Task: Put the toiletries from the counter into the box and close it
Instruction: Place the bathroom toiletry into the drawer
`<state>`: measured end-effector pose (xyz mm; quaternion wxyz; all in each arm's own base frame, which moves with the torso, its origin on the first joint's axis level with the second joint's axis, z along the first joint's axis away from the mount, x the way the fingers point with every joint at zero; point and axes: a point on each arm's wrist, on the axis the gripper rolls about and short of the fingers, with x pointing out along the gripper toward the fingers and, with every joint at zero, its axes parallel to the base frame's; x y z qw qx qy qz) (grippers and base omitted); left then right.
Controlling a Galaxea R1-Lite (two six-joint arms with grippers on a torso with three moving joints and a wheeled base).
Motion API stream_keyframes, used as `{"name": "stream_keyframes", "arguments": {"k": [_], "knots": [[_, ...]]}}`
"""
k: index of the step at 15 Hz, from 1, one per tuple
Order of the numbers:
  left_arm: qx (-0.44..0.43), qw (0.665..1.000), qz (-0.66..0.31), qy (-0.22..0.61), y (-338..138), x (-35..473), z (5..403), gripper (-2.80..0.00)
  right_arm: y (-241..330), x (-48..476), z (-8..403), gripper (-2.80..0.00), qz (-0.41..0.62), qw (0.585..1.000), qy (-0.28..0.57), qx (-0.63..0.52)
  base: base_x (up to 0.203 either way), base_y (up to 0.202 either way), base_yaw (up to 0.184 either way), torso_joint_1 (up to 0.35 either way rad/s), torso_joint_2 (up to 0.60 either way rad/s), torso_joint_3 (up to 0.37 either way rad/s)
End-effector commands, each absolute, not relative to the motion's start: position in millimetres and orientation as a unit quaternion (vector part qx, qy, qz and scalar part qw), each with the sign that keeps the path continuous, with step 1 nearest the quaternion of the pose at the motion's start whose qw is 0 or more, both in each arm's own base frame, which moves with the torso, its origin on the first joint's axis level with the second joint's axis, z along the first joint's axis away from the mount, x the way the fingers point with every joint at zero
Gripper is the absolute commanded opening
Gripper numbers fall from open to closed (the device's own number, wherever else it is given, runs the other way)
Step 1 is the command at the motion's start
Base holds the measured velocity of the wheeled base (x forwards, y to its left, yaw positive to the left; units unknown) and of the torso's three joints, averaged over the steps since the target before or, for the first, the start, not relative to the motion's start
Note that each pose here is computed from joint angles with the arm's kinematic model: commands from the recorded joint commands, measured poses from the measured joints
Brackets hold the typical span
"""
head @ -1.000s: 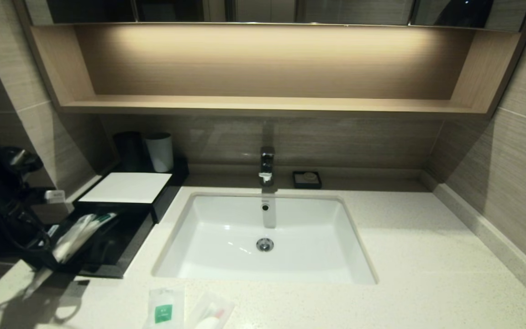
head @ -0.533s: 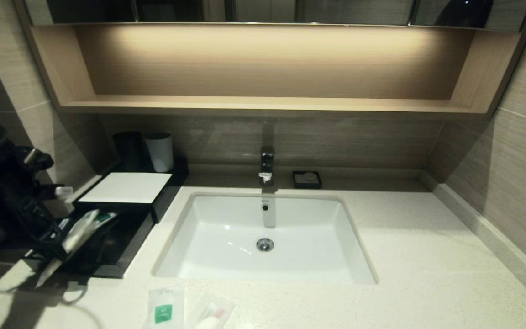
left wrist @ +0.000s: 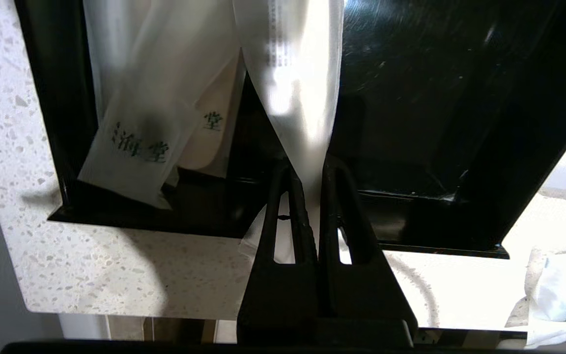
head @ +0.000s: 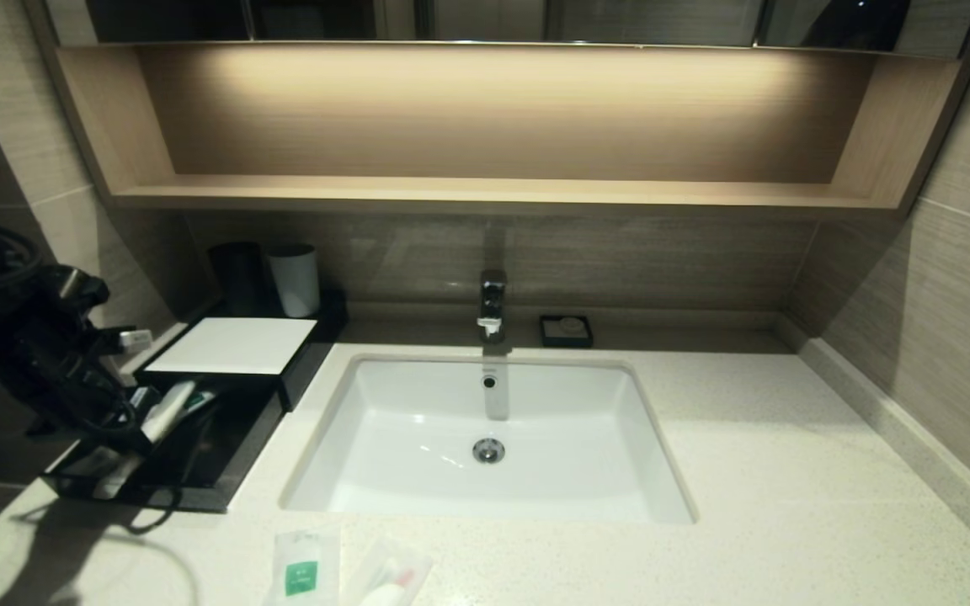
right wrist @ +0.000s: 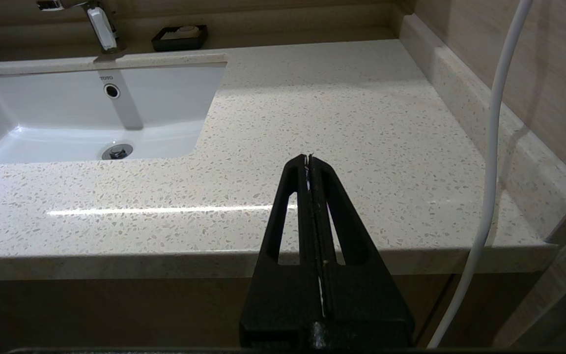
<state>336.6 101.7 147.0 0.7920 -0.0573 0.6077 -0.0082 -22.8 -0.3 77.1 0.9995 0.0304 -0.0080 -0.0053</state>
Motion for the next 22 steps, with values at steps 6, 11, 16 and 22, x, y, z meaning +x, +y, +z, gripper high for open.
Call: {"name": "stream_keyframes", "arguments": {"k": [6, 11, 16, 22], "knots": [[-0.066, 0.793, -0.054, 0.604, 91, 335, 146, -2.8, 0, -23, 77, -2.8, -0.005, 0.999, -0.009, 0.031, 0.0, 0.0, 0.0, 0.0, 0.0, 0.0], [-0.054, 0.789, -0.082, 0.607, 89, 333, 140, -2.8, 0, -23, 77, -2.8, -0.005, 0.999, -0.008, 0.031, 0.0, 0.0, 0.0, 0.0, 0.0, 0.0], [-0.047, 0.811, -0.07, 0.579, 98, 352, 123, -2.8, 0, -23, 77, -2.8, -0.005, 0.999, -0.008, 0.031, 0.0, 0.0, 0.0, 0.0, 0.0, 0.0], [-0.047, 0.813, -0.069, 0.576, 99, 354, 119, -2.8, 0, -23, 77, -2.8, -0.005, 0.999, -0.008, 0.031, 0.0, 0.0, 0.0, 0.0, 0.0, 0.0]]}}
